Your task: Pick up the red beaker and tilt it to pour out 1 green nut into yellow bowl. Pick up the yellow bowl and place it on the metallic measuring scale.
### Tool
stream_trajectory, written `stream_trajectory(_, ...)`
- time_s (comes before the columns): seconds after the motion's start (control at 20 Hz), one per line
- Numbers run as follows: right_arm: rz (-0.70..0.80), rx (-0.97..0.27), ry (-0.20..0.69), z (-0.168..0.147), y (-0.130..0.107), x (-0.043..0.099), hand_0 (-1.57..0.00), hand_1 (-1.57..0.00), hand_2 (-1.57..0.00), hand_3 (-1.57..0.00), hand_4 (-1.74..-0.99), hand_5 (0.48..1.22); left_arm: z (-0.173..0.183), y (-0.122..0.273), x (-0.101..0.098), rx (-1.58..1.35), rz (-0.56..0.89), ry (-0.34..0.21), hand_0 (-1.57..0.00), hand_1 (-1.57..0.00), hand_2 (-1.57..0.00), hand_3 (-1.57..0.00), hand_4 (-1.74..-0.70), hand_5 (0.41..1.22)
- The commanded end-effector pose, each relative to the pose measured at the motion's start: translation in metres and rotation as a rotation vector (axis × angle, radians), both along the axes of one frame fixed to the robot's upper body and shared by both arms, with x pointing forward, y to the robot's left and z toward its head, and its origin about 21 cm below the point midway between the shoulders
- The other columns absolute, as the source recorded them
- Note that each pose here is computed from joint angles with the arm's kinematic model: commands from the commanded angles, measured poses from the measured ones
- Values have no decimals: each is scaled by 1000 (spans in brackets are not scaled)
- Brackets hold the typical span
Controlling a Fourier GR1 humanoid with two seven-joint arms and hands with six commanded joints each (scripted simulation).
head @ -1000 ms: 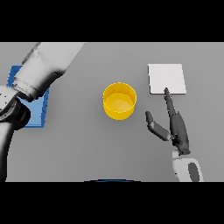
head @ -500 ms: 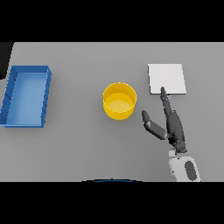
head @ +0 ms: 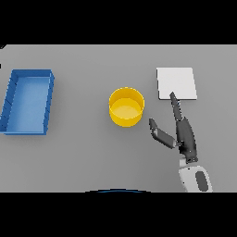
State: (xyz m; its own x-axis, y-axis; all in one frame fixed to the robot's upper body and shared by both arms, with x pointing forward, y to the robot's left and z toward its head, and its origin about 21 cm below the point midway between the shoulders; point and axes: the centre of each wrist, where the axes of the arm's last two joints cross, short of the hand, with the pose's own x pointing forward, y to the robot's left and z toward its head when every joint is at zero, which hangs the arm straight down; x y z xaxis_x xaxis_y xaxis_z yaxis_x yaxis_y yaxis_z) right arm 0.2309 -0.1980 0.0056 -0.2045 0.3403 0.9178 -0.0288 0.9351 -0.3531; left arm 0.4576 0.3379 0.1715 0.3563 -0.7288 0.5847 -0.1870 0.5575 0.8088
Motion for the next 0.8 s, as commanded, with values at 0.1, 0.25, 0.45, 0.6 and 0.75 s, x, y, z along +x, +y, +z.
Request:
stream_trajectory(0.1,3,-6,5,0,-5,2,1,1,1,1,-1035,650,-22,2,-16,-81,81,14,-1571,-1571,-1571,-1464,-1741,1221)
stream_trajectory(0.25,7,-1,-1,-2,-10,-1,1,1,1,1,-1018,645,-42,3,-39,-129,100,-8,-1571,-1571,-1571,-1441,-1741,1221)
stream_trajectory(0.45,20,20,-2,-5,-9,-4,1,1,1,1,-1005,647,-62,-5,-62,-189,104,-29,-1571,-1571,-1571,-1497,-1741,1221)
stream_trajectory(0.6,19,32,3,-3,-10,-5,1,1,1,1,-1006,647,-76,-10,-76,-240,129,-14,-1571,-1571,-1571,-1533,-1741,1173)
stream_trajectory(0.75,14,21,-4,-3,-7,0,1,1,1,1,-1012,648,-81,-17,-84,-250,144,16,-1571,-1571,-1571,-1552,-1741,1088)
